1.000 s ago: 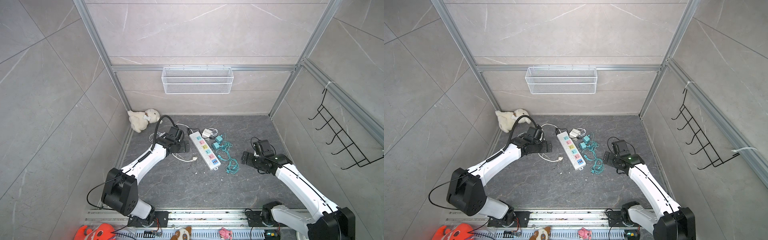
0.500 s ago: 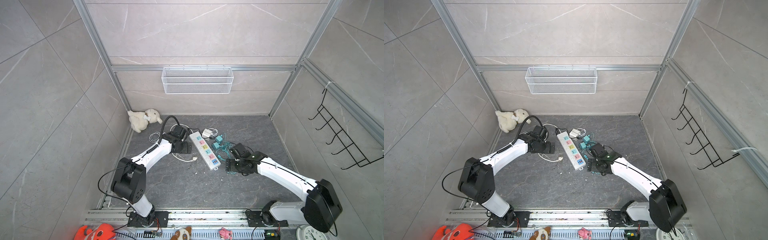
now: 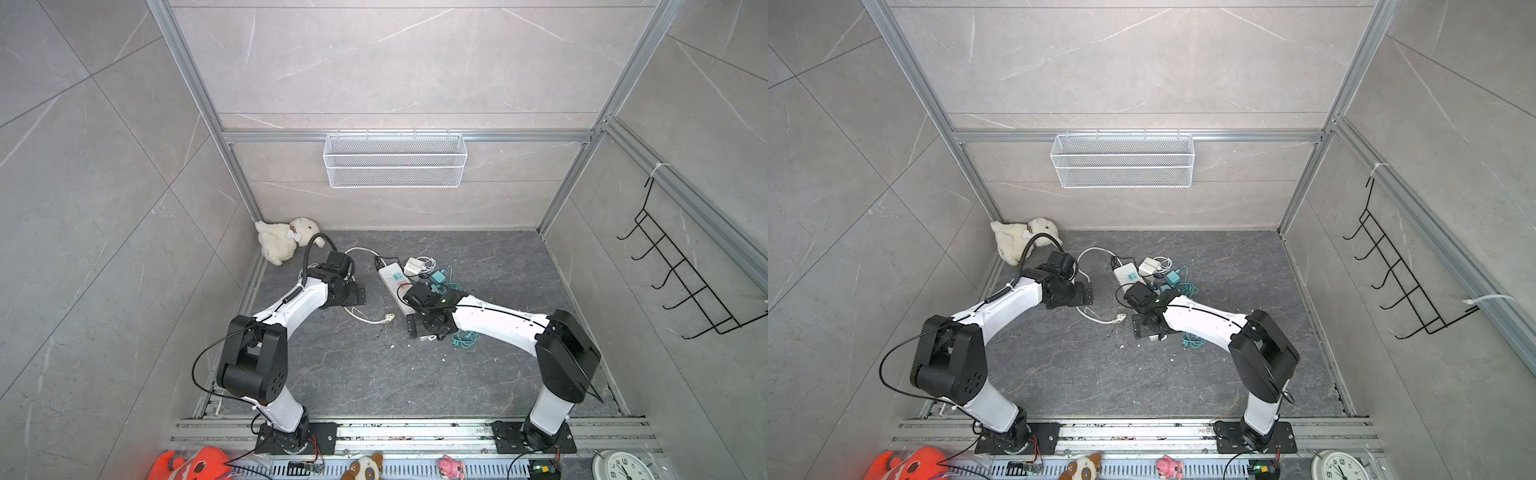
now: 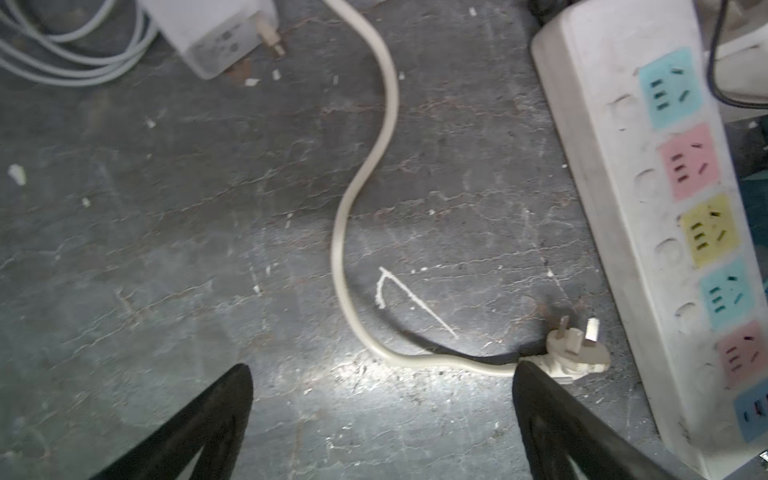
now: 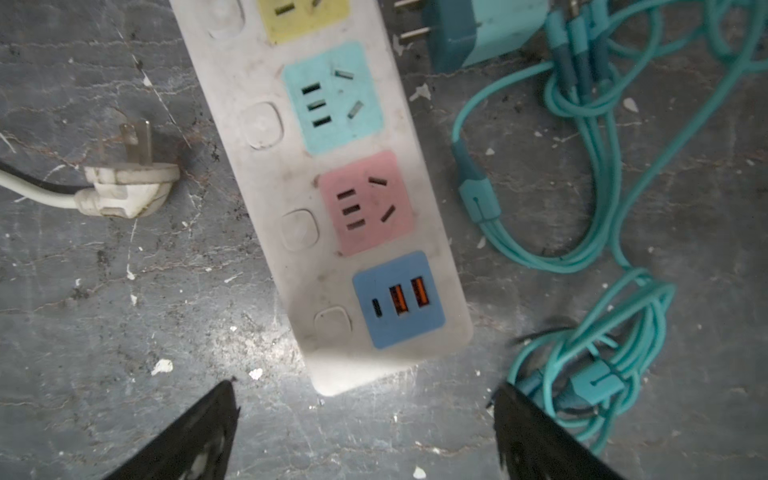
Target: Insert the plug
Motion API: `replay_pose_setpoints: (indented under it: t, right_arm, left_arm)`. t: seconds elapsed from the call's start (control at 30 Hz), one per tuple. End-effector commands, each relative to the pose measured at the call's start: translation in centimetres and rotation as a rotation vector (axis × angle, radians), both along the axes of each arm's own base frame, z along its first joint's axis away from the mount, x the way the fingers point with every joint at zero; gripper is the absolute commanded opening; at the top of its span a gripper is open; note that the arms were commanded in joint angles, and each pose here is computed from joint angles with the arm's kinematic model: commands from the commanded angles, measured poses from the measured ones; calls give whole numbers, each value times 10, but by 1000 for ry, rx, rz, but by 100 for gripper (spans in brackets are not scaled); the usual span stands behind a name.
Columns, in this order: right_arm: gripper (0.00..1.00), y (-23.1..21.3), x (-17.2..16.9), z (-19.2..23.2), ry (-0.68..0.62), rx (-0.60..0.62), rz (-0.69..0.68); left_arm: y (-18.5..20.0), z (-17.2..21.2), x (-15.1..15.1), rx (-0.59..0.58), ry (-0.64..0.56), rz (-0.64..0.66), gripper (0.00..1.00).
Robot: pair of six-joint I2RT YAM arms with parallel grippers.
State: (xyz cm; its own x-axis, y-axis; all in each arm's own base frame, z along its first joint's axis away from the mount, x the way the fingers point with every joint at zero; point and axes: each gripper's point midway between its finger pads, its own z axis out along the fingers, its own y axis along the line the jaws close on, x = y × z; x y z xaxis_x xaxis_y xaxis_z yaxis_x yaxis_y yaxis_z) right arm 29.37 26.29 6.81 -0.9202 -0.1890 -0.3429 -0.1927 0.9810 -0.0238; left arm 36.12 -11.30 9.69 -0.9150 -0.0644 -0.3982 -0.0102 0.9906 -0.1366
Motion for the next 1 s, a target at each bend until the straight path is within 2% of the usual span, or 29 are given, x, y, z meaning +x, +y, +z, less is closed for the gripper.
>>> replay_pose_setpoints:
  t: [0.0, 0.33, 0.67, 0.97]
  right_arm:
    - [97, 12, 9, -1, 11, -39, 91]
    - [99, 17, 28, 2, 10, -137, 201]
    - [99, 12, 45, -11, 66, -43, 192]
    - [99, 18, 50, -27, 103, -31, 223]
  left_arm:
    - [-5, 16, 2, -64, -57, -1, 100]
    - [2, 11, -4, -68, -56, 28, 100]
    - [9, 14, -12, -76, -71, 71, 100]
    - [16, 16, -28, -120, -85, 123, 100]
